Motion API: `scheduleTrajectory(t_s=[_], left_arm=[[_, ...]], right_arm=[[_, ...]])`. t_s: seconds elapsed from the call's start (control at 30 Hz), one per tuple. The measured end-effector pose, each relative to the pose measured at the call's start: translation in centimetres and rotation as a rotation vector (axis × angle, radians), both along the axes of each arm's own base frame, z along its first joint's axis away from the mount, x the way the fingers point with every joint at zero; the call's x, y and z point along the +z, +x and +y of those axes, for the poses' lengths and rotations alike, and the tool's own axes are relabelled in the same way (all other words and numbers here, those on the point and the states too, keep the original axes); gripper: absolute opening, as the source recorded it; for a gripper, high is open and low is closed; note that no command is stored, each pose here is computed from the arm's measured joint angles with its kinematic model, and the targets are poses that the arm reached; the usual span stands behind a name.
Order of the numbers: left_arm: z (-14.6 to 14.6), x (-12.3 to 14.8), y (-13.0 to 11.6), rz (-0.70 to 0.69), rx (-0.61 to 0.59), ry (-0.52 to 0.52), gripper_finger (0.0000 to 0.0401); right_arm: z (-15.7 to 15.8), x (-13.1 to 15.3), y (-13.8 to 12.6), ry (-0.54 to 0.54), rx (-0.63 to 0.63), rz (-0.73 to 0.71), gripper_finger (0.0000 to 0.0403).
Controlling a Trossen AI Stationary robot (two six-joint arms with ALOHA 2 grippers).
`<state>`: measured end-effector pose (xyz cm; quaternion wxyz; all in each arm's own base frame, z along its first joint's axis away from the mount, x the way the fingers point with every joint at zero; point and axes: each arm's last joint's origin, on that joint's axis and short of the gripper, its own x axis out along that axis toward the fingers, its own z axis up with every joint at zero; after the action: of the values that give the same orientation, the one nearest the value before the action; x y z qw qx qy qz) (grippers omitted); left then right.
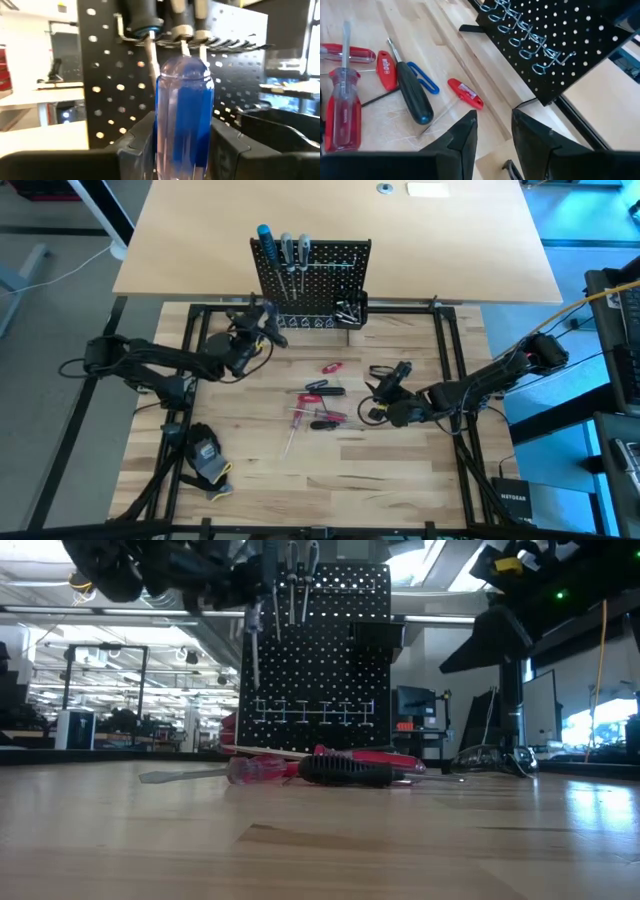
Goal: Hang tools onto peg board
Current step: Hang the blue screwdriver on the peg board
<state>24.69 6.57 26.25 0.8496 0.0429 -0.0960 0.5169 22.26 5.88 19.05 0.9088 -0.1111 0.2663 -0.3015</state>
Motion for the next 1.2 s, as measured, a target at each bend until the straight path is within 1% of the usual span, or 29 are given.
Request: scheduleTrajectory(t_s=[0.07, 0.2, 0.33, 0.4, 0.47, 0.7, 1.0, 1.2], left_arm=[[0.8, -0.2, 0.0, 0.002, 0.017, 0.002, 0.0116], [2.2, -0.5, 0.0, -0.050, 0.002, 0.007, 0.0117], [3.3, -1.0, -0.1, -0.031, 0.039, 0.006, 0.0116], [3.6, -1.2, 0.0, -0.027, 0.036, 0.003, 0.0116], [3.9, -1.5, 0.1, -0.028, 0.019, 0.002, 0.0116], [4.8, -2.7, 0.5, 0.022, 0.040, -0.016, 0.0116], [5.1, -4.2, 1.0, 0.050, 0.038, -0.076, 0.0118], [5.5, -5.6, 1.5, 0.076, 0.037, -0.112, 0.0118]], right_arm=[[0.0, 0.1, 0.1, -0.002, 0.004, -0.005, 0.0122], [0.0, 0.1, 0.1, -0.024, 0.008, 0.002, 0.0122], [0.0, 0.1, 0.1, -0.030, 0.008, 0.005, 0.0122], [0.0, 0.1, 0.1, -0.027, 0.007, 0.002, 0.0122], [0.0, 0.1, 0.1, -0.027, 0.006, 0.002, 0.0122], [0.0, 0.1, 0.1, -0.025, 0.006, 0.000, 0.0122], [0.0, 0.1, 0.1, -0.025, 0.006, 0.000, 0.0122], [0.0, 0.2, 0.1, -0.024, 0.006, -0.004, 0.0122]])
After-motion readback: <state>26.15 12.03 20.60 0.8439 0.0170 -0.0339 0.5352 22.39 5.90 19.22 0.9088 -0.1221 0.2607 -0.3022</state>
